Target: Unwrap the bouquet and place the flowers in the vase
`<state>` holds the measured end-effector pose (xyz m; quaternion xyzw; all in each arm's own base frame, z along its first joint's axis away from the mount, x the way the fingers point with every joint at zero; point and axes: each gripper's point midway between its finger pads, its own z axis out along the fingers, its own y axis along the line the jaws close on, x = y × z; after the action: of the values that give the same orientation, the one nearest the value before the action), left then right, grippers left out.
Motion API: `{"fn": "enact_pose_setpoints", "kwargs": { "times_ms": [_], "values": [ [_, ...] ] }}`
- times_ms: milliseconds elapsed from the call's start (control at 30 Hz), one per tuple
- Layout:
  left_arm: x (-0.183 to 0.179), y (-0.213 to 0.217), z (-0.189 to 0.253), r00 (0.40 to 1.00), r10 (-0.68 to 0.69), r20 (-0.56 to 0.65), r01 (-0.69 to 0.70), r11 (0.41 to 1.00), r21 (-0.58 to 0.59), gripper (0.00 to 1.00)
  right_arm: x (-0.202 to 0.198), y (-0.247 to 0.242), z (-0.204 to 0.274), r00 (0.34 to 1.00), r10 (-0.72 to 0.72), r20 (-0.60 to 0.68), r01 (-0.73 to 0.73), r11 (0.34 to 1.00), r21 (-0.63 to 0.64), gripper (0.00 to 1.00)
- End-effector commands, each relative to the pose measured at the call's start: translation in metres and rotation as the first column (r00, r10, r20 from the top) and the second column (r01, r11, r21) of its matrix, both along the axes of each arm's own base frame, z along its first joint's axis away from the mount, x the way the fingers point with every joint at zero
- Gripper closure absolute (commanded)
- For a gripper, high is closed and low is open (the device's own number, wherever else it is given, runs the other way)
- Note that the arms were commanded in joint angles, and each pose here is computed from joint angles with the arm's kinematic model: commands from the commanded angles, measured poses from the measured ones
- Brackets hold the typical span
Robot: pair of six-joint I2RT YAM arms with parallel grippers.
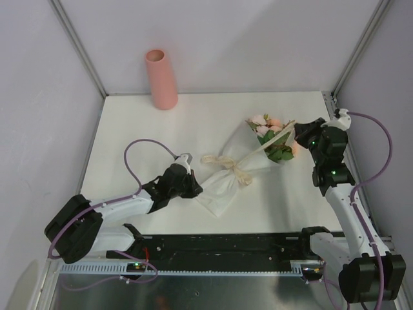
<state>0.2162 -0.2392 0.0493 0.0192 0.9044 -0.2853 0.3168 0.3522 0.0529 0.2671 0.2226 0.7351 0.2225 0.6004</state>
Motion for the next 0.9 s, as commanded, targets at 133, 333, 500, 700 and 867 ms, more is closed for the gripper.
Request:
{"fn": "enact_pose_setpoints", "kwargs": {
  "times_ms": [133, 333, 500, 700, 867],
  "values": [
    [0.0, 0.01, -0.006, 0.999, 0.052, -0.002, -0.052, 0.998, 0.026, 1.0, 0.01, -0.066, 0.086, 0.942, -0.249, 0.224, 0.234, 0.968, 0.089, 1.0],
    [0.005, 0.016, -0.008, 0.996, 0.083, 0.024, -0.084, 0.996, 0.036, 1.0, 0.006, -0.084, 0.098, 0.927, -0.267, 0.262, 0.262, 0.964, 0.054, 1.0],
    [0.009, 0.013, -0.008, 0.995, 0.098, 0.016, -0.098, 0.995, 0.031, 1.0, -0.003, -0.092, 0.099, 0.917, -0.312, 0.248, 0.302, 0.95, 0.076, 1.0],
    [0.004, 0.016, -0.022, 0.993, 0.115, -0.019, -0.114, 0.992, 0.045, 1.0, -0.016, -0.113, 0.118, 0.88, -0.411, 0.239, 0.415, 0.909, 0.035, 1.0],
    [0.003, 0.017, -0.025, 0.992, 0.124, -0.022, -0.123, 0.991, 0.042, 1.0, -0.02, -0.115, 0.119, 0.885, -0.407, 0.225, 0.421, 0.907, -0.016, 1.0]
  ]
}}
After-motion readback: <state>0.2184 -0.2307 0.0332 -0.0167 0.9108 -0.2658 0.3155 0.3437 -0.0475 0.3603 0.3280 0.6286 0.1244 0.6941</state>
